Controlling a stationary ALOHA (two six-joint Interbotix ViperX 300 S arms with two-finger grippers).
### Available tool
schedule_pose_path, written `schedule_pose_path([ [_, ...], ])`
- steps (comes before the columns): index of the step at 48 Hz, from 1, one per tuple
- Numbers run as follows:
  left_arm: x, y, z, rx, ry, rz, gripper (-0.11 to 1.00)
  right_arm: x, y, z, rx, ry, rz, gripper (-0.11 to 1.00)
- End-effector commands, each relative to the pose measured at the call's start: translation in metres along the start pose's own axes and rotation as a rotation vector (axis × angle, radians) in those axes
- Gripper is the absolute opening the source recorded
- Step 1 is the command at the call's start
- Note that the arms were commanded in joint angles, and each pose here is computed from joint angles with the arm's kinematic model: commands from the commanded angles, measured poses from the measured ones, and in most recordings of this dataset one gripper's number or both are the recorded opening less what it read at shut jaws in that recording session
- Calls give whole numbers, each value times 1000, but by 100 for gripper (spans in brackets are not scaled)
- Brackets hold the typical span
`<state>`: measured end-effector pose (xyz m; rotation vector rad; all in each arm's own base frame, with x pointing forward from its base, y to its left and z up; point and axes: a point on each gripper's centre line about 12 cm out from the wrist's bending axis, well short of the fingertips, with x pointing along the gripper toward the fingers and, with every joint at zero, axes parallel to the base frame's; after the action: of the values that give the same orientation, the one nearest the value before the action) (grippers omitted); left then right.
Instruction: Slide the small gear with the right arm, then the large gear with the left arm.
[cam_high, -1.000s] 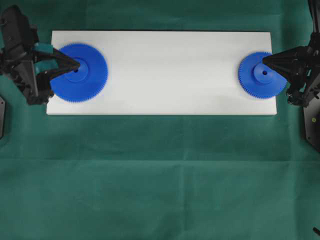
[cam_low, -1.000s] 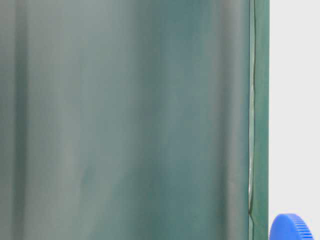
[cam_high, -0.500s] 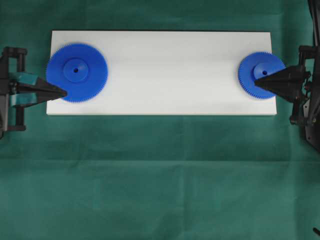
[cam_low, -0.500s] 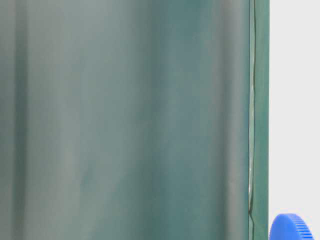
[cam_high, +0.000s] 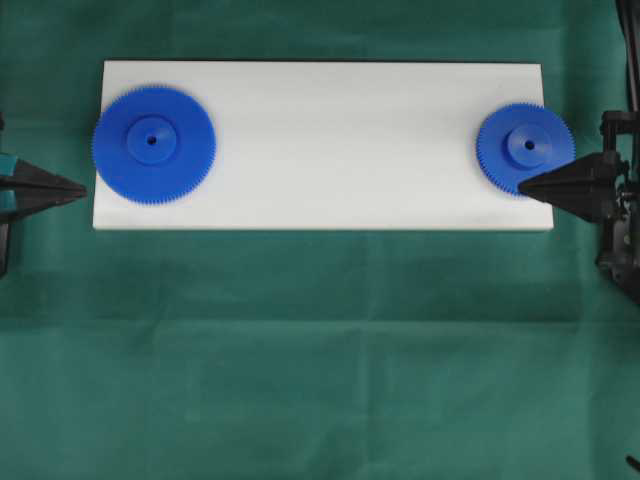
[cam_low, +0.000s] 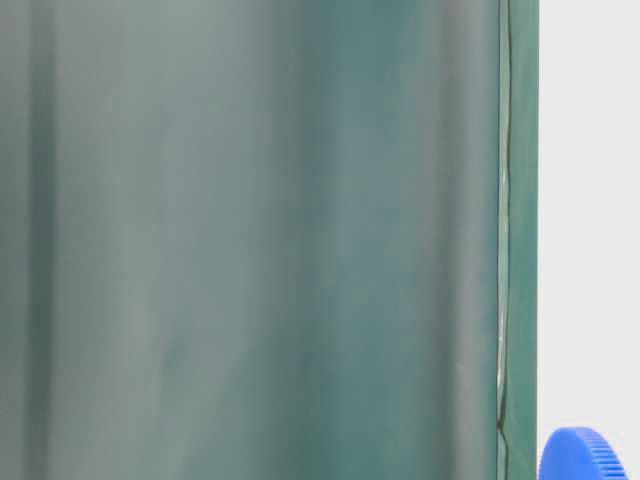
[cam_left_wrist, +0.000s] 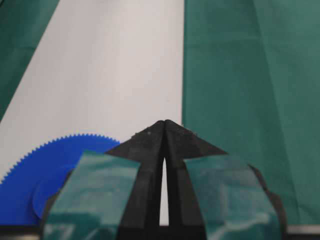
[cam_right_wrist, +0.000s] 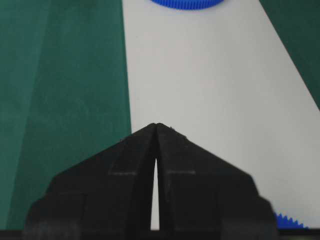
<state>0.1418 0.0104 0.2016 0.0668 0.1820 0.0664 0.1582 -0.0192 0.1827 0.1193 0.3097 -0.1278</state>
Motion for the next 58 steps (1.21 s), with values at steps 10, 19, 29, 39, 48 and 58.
schedule_pose_path([
  [10, -1, 0, -3, -43, 1, -2, 0, 0, 1, -3, -24, 4, 10, 50],
  [19, 0, -4, -8, -38, 34, -28, 0, 0, 2, -6, -77, 2, 21, 50],
  [29, 0, -11, -8, -33, 36, -76, 0, -1, 4, -11, -123, 2, 40, 50],
  [39, -2, -10, -7, -35, 24, -67, 0, -5, 2, -11, -111, -19, 25, 50],
  [48, -4, -9, -10, -64, 19, -60, 0, -11, 2, -13, -97, -57, 27, 50],
  [58, -7, -9, -16, -161, 16, -59, 0, -14, 1, -24, -33, -65, 32, 50],
])
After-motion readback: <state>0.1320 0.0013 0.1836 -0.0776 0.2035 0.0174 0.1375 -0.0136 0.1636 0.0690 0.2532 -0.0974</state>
